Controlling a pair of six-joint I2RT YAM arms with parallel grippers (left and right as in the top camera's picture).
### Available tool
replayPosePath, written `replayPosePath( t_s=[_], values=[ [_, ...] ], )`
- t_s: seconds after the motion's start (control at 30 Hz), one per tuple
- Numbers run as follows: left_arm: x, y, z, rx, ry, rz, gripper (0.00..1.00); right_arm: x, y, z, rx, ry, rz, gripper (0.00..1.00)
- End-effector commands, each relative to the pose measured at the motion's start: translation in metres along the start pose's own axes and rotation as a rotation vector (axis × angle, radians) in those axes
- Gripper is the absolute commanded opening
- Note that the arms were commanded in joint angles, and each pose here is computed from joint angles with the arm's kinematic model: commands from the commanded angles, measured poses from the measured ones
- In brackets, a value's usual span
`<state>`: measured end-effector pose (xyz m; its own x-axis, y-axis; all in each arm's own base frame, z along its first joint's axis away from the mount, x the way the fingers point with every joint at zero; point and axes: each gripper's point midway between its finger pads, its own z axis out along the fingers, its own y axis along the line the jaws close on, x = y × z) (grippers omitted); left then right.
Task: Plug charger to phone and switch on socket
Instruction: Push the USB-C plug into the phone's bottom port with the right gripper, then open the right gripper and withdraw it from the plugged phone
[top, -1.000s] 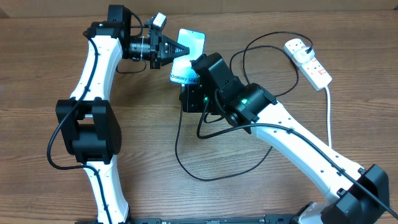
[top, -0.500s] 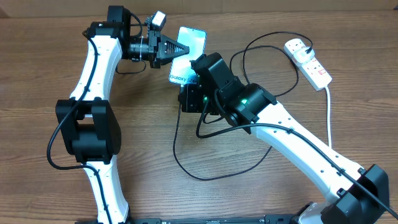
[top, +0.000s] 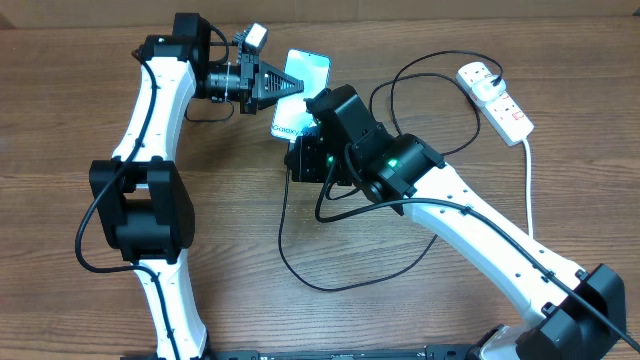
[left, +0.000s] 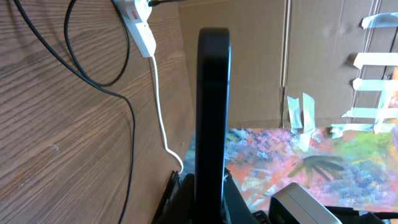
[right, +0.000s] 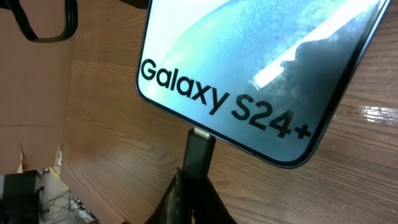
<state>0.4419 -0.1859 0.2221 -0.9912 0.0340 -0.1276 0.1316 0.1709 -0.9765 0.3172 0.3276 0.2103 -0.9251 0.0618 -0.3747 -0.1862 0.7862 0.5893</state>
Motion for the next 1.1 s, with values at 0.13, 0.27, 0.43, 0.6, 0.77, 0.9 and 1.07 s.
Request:
replayPosePath(
  t_s=[0.13, 0.27, 0.43, 0.6, 0.77, 0.9, 1.07],
  values=[
    [0.007, -0.015, 0.002, 0.019, 0.014, 0.071, 0.04, -0.043, -0.008, -0.018, 0.009, -0.128, 0.028, 0.04],
    [0.011, -0.015, 0.002, 0.018, 0.020, 0.069, 0.04, -0.048, -0.013, -0.020, 0.013, -0.140, 0.038, 0.04],
    [0.013, -0.015, 0.002, 0.019, 0.023, 0.048, 0.04, -0.052, -0.011, -0.021, 0.004, -0.151, 0.019, 0.04],
    [0.016, -0.015, 0.002, 0.018, 0.028, 0.043, 0.04, -0.055, -0.009, -0.021, -0.005, -0.163, 0.010, 0.04],
    [0.019, -0.015, 0.002, 0.015, 0.032, 0.043, 0.04, -0.055, -0.009, -0.021, -0.002, -0.163, -0.011, 0.06],
    [0.017, -0.015, 0.001, 0.015, 0.029, 0.053, 0.04, -0.053, -0.011, -0.021, 0.004, -0.154, -0.008, 0.24],
    [0.013, -0.013, -0.004, 0.012, 0.013, 0.063, 0.04, -0.048, -0.007, -0.020, -0.021, -0.129, -0.009, 0.50]
  ],
)
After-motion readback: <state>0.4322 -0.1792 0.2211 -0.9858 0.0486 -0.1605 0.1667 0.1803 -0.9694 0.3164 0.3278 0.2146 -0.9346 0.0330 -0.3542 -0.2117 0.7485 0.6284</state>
